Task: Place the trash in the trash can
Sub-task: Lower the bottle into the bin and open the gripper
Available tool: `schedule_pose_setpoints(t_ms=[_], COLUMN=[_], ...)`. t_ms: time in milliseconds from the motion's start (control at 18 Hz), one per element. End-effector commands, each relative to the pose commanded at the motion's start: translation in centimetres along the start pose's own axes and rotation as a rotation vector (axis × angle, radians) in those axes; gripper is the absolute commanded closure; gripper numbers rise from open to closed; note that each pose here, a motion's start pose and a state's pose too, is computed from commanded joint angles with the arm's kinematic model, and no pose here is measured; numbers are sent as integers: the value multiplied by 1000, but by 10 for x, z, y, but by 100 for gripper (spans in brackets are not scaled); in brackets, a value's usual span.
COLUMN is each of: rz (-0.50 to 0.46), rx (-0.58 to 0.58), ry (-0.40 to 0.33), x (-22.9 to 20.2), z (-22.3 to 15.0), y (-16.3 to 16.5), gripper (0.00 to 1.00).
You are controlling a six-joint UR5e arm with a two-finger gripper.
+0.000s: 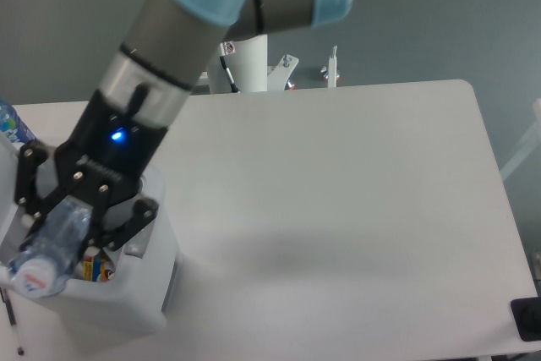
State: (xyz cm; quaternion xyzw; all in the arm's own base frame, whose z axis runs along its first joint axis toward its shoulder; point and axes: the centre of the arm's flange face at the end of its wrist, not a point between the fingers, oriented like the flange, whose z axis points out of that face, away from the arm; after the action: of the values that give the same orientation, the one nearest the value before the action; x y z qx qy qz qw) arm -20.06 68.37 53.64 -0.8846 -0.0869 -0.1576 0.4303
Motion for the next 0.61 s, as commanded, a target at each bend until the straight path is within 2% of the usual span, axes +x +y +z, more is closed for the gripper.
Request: schedule_pose_setpoints(t_ms=[111,222,333,444,500,611], rz=[6,11,25,36,37,37], rx=[-9,-13,-17,-22,-27,-33], ry=[-2,3,7,8,8,9], x=[6,10,14,14,14,17], z=[6,9,11,12,13,9], y=[2,4,6,8,11,17], gripper=[57,48,35,15,9,4])
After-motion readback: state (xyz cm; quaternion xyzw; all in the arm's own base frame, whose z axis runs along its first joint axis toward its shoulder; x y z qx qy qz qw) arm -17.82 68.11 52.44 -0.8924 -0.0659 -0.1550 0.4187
